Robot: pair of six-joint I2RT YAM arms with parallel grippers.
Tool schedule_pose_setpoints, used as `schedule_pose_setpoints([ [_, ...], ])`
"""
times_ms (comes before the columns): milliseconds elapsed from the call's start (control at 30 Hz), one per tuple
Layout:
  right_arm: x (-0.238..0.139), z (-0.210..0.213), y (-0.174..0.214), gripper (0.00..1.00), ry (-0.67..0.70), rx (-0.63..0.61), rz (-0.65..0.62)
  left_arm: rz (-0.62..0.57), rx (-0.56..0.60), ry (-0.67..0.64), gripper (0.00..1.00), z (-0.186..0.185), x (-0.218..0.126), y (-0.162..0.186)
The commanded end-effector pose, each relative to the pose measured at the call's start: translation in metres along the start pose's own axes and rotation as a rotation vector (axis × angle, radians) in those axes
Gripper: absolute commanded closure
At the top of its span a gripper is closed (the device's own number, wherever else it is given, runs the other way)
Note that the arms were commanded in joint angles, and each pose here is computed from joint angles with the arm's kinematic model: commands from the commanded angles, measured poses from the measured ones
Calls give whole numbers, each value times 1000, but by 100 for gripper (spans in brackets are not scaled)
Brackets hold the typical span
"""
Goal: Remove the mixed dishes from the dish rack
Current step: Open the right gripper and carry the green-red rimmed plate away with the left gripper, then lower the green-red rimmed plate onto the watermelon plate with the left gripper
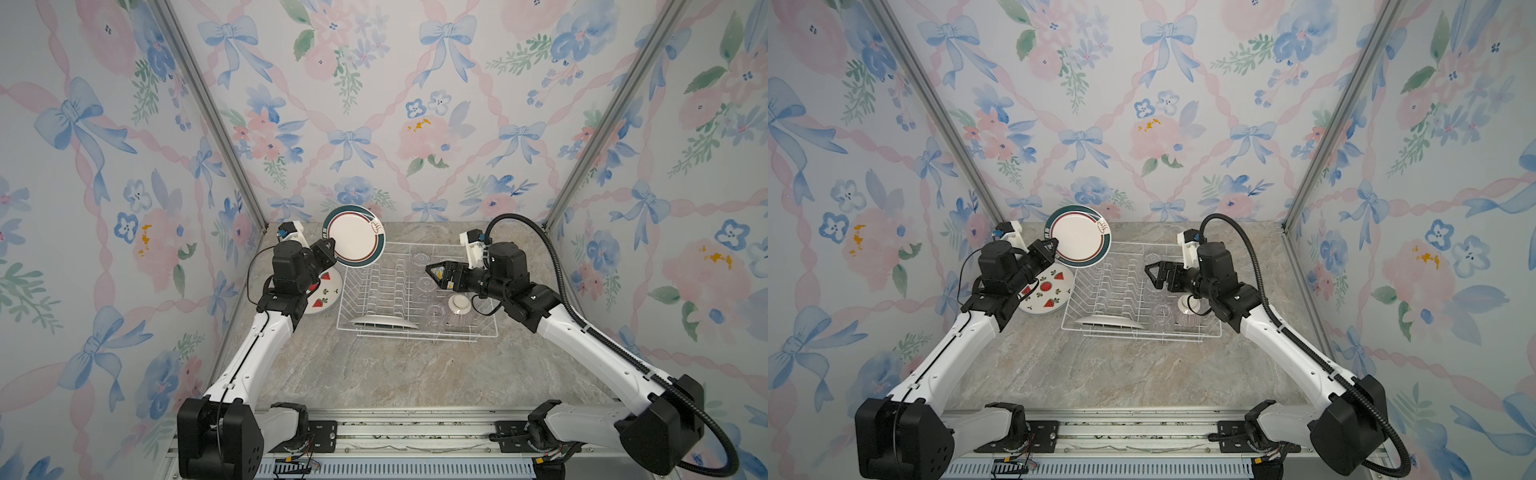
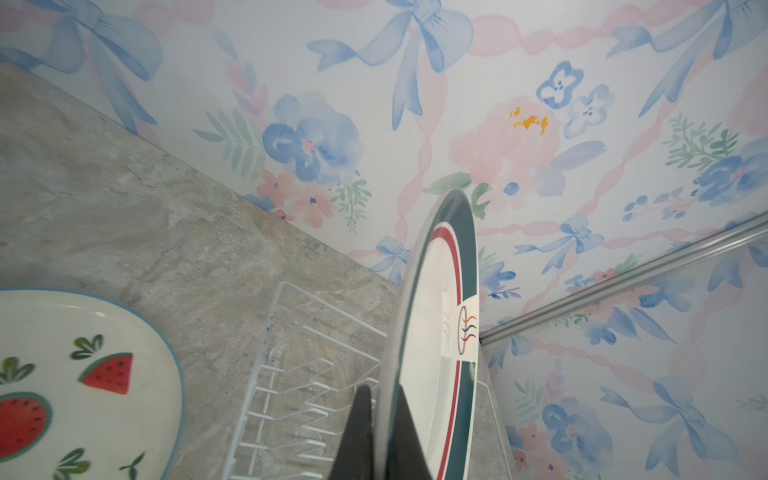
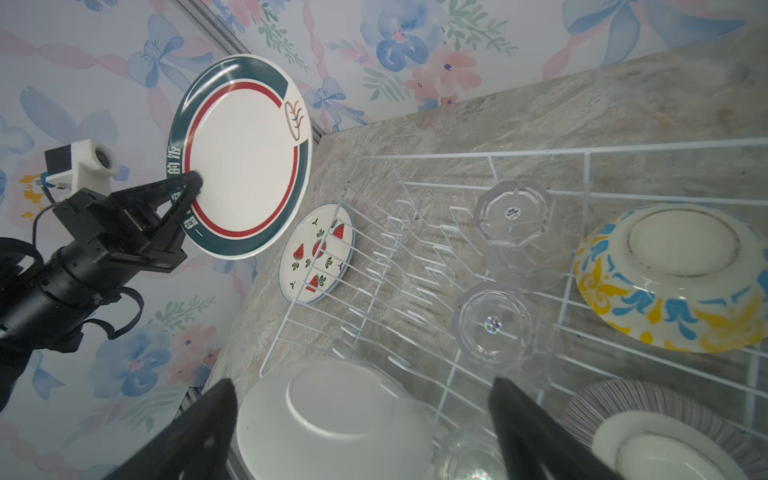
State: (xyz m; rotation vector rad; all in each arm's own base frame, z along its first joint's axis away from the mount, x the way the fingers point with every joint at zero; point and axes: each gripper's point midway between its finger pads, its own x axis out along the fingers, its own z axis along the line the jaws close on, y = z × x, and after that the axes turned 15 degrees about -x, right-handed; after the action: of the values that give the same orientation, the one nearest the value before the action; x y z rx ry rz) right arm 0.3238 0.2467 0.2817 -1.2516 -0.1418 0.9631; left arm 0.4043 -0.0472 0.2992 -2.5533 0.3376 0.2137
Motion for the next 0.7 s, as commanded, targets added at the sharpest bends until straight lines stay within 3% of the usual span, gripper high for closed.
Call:
schedule_pose_setpoints([
  [0, -11, -8, 11, 3, 54, -48, 21, -179, 22, -159, 100, 36, -23, -52],
  [167, -17, -15, 14, 3, 86, -60, 24, -262, -65, -225, 100, 77, -39, -74],
  [500, -24, -21, 29, 3, 112, -66, 44, -164, -167, -347, 100, 150, -19, -47],
  [667, -30, -26, 33, 3, 136, -78, 48, -130, -191, -381, 100, 169, -10, -36],
])
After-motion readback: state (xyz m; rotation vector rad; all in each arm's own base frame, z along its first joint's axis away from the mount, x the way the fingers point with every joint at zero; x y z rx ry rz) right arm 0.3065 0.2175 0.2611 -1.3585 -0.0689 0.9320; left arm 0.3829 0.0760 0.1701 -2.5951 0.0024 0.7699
